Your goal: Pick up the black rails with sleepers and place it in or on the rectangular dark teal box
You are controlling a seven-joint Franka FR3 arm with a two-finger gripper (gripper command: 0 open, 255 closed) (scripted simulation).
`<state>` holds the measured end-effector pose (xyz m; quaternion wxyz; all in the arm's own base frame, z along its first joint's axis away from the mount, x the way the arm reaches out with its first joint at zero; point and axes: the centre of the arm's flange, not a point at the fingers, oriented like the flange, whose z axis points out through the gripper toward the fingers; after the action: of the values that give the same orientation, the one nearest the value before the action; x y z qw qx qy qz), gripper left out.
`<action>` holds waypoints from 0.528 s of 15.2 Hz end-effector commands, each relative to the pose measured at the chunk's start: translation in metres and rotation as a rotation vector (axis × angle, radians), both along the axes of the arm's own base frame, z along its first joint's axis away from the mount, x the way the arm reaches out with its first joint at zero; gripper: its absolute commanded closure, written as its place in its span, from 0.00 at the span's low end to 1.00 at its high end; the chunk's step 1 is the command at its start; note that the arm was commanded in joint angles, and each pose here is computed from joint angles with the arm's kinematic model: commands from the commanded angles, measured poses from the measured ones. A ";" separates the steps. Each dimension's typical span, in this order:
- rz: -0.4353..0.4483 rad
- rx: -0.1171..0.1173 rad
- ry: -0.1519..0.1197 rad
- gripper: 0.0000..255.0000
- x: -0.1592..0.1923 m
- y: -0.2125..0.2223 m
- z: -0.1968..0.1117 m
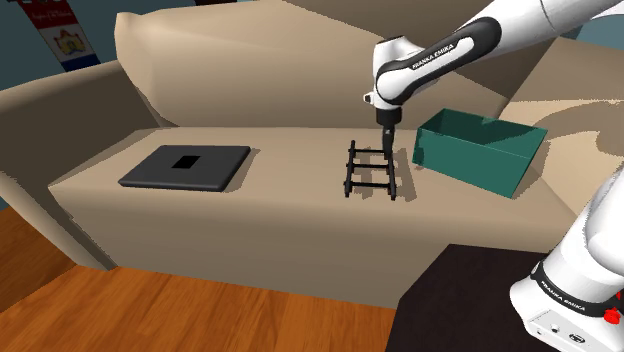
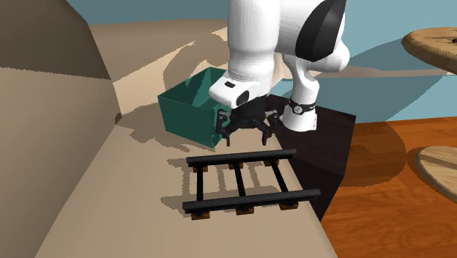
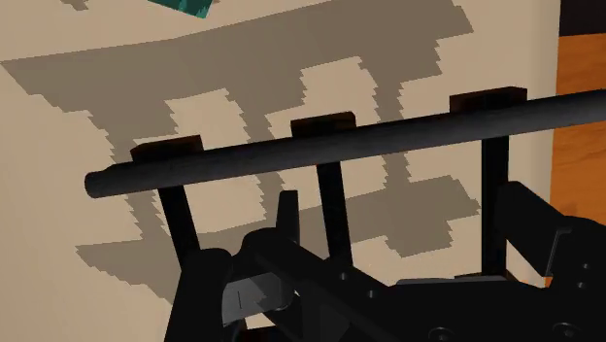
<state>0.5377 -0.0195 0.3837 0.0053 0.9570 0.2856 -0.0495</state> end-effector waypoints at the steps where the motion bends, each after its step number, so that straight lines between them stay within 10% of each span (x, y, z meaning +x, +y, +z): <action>1: 0.037 0.008 0.000 0.00 0.022 0.006 -0.018; 8: 0.107 0.024 -0.001 0.00 0.061 0.016 -0.065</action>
<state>0.5968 -0.0036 0.3244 -0.0034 0.9409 0.3356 -0.0456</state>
